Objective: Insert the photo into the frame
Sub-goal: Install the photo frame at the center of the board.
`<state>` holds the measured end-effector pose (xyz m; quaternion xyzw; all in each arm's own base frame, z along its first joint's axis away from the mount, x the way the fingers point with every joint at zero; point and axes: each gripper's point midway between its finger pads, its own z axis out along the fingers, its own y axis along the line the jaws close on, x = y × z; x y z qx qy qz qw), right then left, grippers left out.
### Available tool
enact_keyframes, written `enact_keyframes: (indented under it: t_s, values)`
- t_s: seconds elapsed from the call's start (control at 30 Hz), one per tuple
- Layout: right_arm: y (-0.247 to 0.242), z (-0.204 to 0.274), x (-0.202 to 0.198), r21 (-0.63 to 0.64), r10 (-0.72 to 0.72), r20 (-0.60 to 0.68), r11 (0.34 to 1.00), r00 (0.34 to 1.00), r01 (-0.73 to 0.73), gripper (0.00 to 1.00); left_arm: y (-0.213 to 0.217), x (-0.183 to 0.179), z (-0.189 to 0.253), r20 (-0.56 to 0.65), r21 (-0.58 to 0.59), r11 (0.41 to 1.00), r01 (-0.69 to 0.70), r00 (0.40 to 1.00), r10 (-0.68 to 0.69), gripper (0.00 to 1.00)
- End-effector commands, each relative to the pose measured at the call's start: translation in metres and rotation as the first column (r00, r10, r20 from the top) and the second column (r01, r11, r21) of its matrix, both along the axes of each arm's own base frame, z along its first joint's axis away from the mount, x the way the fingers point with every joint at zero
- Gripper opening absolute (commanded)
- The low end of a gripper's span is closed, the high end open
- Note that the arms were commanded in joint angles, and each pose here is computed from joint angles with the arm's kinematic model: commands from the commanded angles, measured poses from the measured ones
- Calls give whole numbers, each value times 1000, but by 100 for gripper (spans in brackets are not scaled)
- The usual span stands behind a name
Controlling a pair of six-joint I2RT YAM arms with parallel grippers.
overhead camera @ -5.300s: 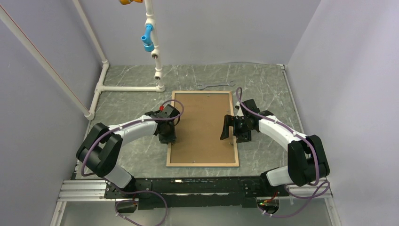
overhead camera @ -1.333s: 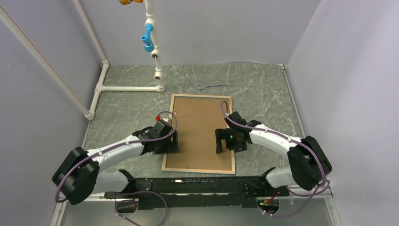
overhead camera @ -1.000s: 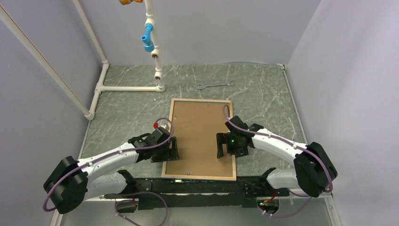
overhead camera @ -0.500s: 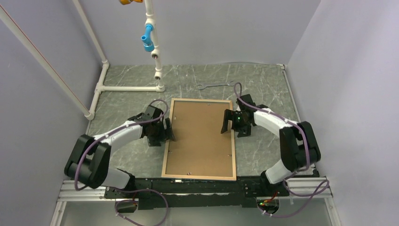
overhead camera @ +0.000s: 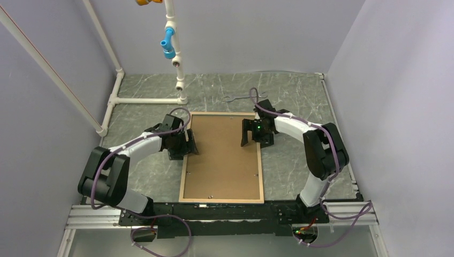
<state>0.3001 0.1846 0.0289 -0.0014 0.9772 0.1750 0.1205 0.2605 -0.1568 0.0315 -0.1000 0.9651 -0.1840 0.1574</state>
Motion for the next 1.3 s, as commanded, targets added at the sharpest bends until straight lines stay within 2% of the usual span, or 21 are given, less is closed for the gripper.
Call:
enact_keyframes:
  t_s: [0.0,0.17,0.47,0.63,0.83,0.97,1.1,1.27]
  values:
    - [31,10,1,-8,79,38,997,996,-79,100,-5,-8,16,54,-71,997,-2,999,5,80]
    - [25,8,0,-73,56,50,996,997,-52,100,9,-17,17,52,-23,999,-45,998,46,82]
    - [6,11,35,-229,32,112,973,993,-5,100,24,-30,16,57,31,996,-80,995,78,82]
    - [0,7,50,-240,18,114,971,993,10,99,26,-32,11,46,40,996,-74,996,72,82]
    - [-10,-5,63,-246,12,90,969,996,11,88,22,-33,5,34,25,998,-62,998,61,81]
    - [-11,-11,62,-248,22,66,969,998,-5,69,22,-32,3,28,27,998,-59,998,58,80]
    - [-12,-16,57,-247,30,50,969,998,-16,59,22,-33,1,25,31,998,-57,998,56,80]
    - [-13,-15,50,-244,31,47,970,998,-19,57,21,-33,0,20,28,998,-54,998,53,79]
